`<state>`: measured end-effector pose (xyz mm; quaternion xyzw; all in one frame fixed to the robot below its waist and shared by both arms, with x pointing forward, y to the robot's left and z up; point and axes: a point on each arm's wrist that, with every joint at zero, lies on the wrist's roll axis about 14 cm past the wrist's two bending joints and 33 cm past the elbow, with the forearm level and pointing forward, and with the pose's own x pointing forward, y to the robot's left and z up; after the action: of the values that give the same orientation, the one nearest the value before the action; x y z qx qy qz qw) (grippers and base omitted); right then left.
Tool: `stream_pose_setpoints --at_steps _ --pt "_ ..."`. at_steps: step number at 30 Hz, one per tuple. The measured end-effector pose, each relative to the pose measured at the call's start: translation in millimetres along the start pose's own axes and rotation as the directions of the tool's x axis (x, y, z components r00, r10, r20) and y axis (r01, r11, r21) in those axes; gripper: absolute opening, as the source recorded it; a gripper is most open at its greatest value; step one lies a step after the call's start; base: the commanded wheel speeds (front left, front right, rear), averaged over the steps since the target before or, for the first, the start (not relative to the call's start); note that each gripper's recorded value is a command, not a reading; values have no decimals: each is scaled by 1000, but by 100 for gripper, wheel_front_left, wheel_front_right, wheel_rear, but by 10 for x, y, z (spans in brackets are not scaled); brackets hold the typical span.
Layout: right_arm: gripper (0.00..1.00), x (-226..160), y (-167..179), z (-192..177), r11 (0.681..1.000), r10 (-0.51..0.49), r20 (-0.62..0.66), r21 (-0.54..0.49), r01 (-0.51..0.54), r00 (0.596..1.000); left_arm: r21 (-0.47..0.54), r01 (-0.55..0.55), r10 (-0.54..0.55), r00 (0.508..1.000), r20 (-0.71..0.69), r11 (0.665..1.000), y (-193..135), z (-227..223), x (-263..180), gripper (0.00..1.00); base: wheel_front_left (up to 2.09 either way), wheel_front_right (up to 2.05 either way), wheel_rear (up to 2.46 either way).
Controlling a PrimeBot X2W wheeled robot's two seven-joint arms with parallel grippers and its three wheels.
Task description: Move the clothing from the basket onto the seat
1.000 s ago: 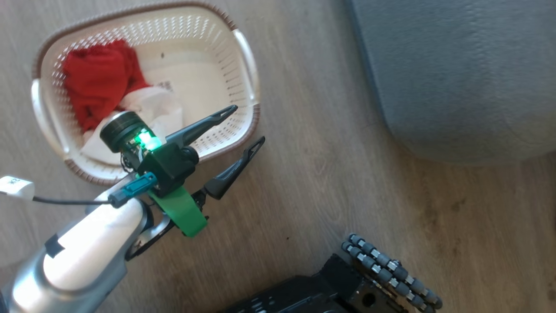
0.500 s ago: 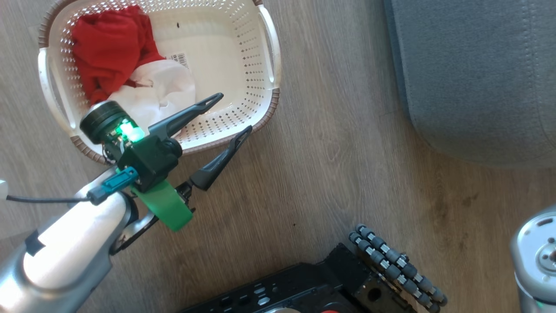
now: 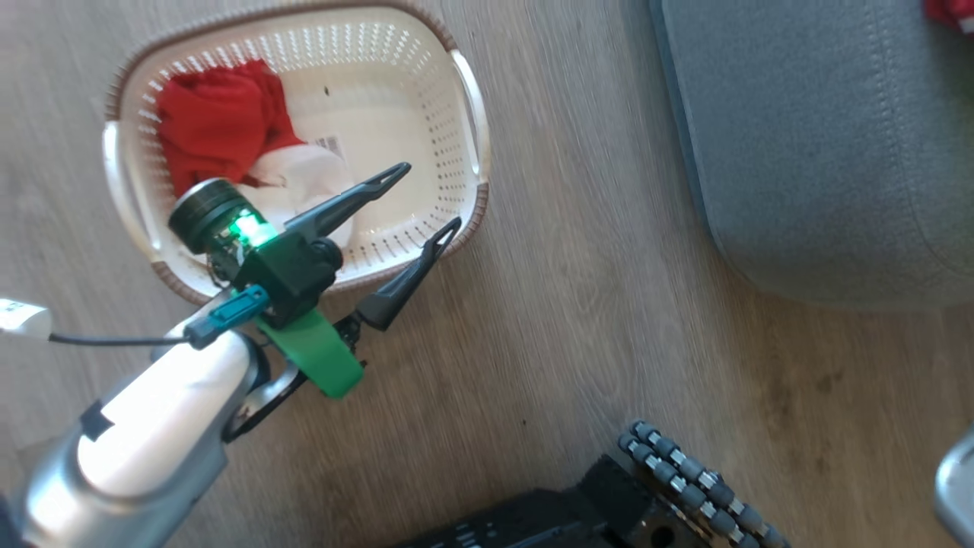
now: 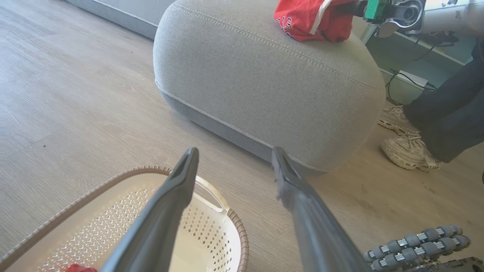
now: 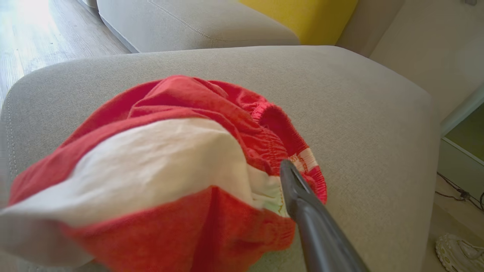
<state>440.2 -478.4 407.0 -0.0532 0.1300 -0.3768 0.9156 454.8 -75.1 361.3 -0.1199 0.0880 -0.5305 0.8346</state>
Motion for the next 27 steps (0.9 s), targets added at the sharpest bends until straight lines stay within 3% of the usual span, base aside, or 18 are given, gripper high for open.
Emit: stream_pose_setpoints --at_steps 17,27 --pt "100 -364 93 294 978 210 65 2 -211 976 61 -142 138 988 70 988 -171 692 -162 100 0 0 0" --pt "100 -729 452 479 935 350 134 11 -354 927 79 -275 265 958 112 958 -193 990 -455 100 0 0 0"
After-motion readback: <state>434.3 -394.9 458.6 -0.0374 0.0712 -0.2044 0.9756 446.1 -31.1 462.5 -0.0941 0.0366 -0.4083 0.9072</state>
